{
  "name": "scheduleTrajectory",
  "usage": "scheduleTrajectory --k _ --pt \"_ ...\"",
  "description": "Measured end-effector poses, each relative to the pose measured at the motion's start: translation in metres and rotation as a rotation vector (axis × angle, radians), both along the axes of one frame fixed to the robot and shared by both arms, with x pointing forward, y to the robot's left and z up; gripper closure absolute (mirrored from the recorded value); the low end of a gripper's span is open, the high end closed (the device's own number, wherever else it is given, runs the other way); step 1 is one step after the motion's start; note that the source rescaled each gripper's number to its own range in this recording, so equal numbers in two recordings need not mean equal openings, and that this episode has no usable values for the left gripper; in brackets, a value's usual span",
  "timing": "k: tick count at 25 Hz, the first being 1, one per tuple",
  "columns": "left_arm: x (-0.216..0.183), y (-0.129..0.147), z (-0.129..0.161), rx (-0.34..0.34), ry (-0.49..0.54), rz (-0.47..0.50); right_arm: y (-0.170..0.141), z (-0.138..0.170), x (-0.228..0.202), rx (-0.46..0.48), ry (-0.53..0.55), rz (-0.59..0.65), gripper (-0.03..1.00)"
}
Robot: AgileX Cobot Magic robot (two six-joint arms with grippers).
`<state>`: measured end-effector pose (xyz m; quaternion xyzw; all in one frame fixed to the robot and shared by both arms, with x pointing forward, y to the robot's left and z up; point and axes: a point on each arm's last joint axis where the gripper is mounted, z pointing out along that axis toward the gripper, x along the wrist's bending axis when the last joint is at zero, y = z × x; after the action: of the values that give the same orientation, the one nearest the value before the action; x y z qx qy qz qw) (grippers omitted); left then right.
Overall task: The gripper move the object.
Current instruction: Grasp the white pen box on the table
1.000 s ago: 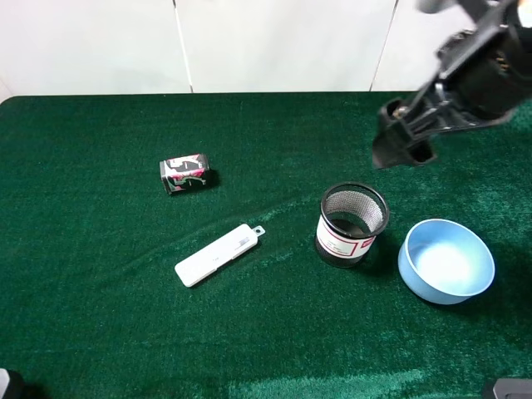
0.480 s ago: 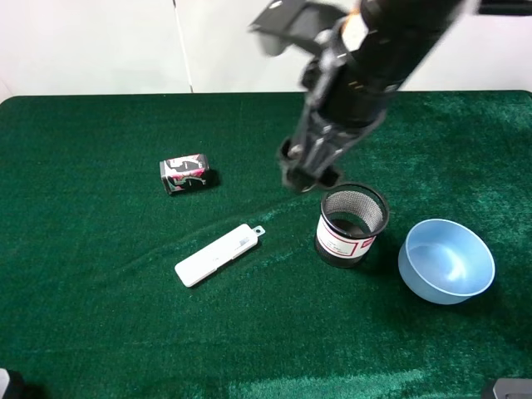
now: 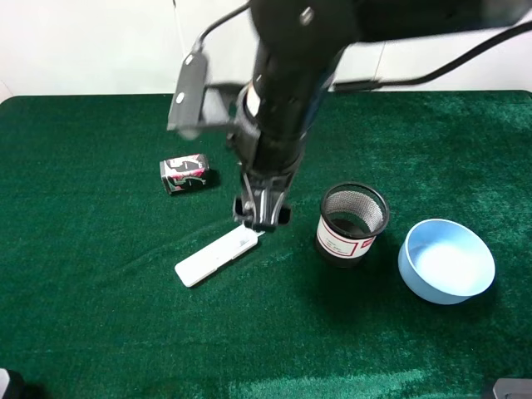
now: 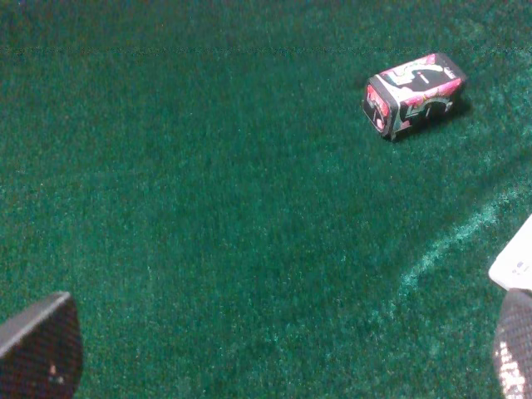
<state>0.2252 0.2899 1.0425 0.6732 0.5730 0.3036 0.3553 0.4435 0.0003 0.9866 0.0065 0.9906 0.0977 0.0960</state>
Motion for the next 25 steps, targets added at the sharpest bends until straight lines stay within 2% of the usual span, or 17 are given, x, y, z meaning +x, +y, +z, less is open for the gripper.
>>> scheduleTrajectory --k 4,12,25 --pt "0.0 0.0 0.0 0.0 0.0 0.0 0.013 -0.018 -0.007 -0.029 0.006 0.091 -0.03" --pt "0.0 0.0 0.0 0.0 0.0 0.0 0.026 -0.055 -0.003 -0.044 0.013 0.176 -0.03" --pt "0.0 0.0 0.0 0.0 0.0 0.0 0.037 -0.097 0.003 -0.037 0.003 0.23 -0.03"
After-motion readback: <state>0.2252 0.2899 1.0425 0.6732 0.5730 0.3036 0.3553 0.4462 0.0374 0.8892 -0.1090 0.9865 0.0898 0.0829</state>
